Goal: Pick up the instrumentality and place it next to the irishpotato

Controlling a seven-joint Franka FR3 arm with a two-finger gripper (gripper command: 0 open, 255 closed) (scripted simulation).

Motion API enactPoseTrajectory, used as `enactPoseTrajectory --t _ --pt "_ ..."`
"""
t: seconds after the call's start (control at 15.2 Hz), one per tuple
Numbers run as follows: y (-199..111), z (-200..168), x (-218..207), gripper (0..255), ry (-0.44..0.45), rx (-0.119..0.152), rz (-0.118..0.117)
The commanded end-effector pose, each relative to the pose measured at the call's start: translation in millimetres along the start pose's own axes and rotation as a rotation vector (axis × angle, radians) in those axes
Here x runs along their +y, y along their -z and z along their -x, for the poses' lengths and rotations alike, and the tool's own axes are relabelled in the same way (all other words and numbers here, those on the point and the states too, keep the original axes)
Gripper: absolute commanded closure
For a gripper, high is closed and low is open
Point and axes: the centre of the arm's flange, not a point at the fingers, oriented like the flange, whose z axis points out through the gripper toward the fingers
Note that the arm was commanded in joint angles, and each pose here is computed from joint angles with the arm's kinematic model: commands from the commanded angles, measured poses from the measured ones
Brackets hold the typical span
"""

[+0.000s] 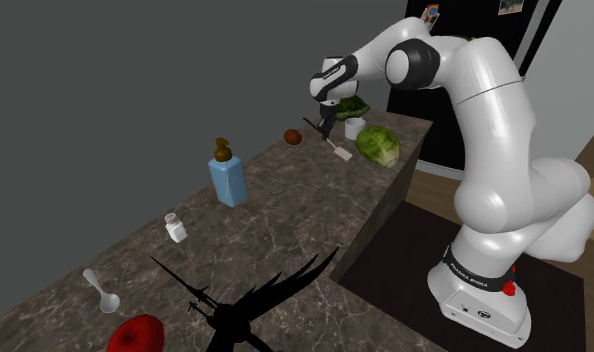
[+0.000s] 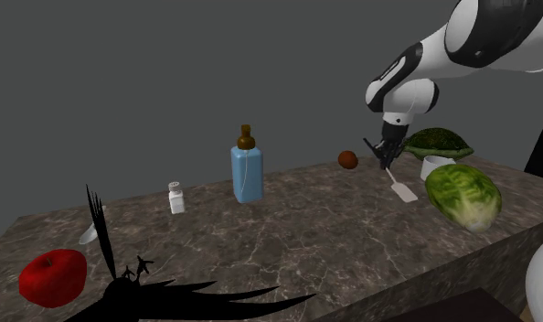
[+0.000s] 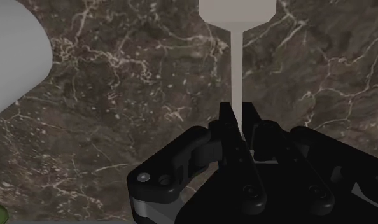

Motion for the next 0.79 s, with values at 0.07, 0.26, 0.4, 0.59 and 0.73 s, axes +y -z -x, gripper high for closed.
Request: enactPoseTrajectory --t 0.07,0.26,0.4,0.59,0.73 --pt "-16.3 0.9 -0.8 255 0.000 0.000 0.000" --pt "-32.2 1.9 -0.8 255 0.000 0.000 0.000" --pt "-42.7 2.7 -0.8 255 0.000 0.000 0.000" --pt "-53.2 3.3 -0.8 255 0.000 0.000 0.000" --pt "-53.2 3.3 -0.7 255 0.000 0.000 0.000"
